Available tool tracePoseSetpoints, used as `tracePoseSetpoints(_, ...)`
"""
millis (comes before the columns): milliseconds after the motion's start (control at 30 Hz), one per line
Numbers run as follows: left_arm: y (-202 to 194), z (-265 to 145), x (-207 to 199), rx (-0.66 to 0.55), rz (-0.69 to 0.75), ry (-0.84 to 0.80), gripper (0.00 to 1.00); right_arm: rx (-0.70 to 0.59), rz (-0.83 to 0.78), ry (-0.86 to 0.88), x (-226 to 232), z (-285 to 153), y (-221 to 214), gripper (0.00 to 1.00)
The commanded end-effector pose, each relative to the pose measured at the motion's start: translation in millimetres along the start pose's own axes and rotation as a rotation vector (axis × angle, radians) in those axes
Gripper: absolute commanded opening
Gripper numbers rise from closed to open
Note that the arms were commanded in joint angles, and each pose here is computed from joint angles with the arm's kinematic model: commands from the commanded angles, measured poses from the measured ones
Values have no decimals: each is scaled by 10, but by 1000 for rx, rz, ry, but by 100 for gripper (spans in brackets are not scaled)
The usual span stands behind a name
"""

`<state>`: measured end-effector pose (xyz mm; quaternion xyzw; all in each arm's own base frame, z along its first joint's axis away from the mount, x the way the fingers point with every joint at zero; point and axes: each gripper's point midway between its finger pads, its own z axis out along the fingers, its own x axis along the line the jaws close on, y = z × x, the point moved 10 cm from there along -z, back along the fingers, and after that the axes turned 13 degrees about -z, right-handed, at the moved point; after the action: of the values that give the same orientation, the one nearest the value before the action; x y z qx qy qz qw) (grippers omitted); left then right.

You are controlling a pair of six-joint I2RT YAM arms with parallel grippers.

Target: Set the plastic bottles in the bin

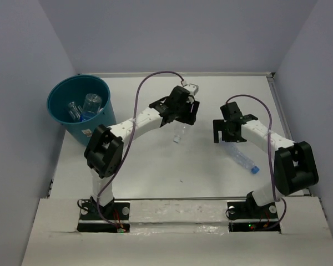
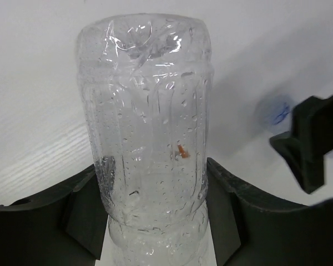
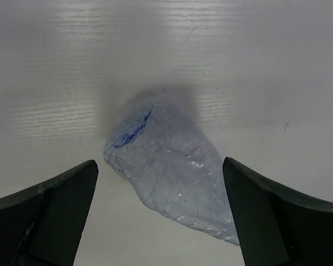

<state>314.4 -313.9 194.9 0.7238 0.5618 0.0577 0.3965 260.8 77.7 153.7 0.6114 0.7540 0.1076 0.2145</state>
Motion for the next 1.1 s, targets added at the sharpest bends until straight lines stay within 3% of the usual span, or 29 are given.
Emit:
tracePoseSetpoints(0,467,-644,-97,-206,-54,-104,36,-16,-19,-33,-75,-16,147,100)
tracePoseSetpoints(167,666,-1107,-124,-304,-69,-154,35,17,-32,-34,-49,101,150,98)
tracePoseSetpoints(300,914,-1756,-140,-468,-85,-201,36,37,-42,-1,3,219,165,95)
tracePoseSetpoints(400,1111,-2293,24,-605,-131,-199,36,50,-45,19,36,290,182,88)
tracePoseSetpoints(467,1166,-2538,170,-677,-164,-166,36,56,-47,34,56,328,172,77)
tracePoseSetpoints(500,1178,-2867,298,-783,-181,-124,36,48,-43,49,72,337,189,66)
tracePoseSetpoints(567,1213,-3001,449,-858,-212,-39,36,41,-40,64,82,330,199,54)
tracePoseSetpoints(600,1213,-3165,582,-914,-228,37,36,32,-36,77,92,325,208,39)
tracePoseSetpoints(667,1218,-3297,701,-955,-248,107,36,15,-28,92,102,311,217,28)
tracePoseSetpoints(733,1207,-3422,838,-1015,-290,203,36,-26,-15,127,120,256,254,18)
tracePoseSetpoints(1067,1156,-3519,1335,-1094,-408,578,36,-428,34,380,156,-572,462,9)
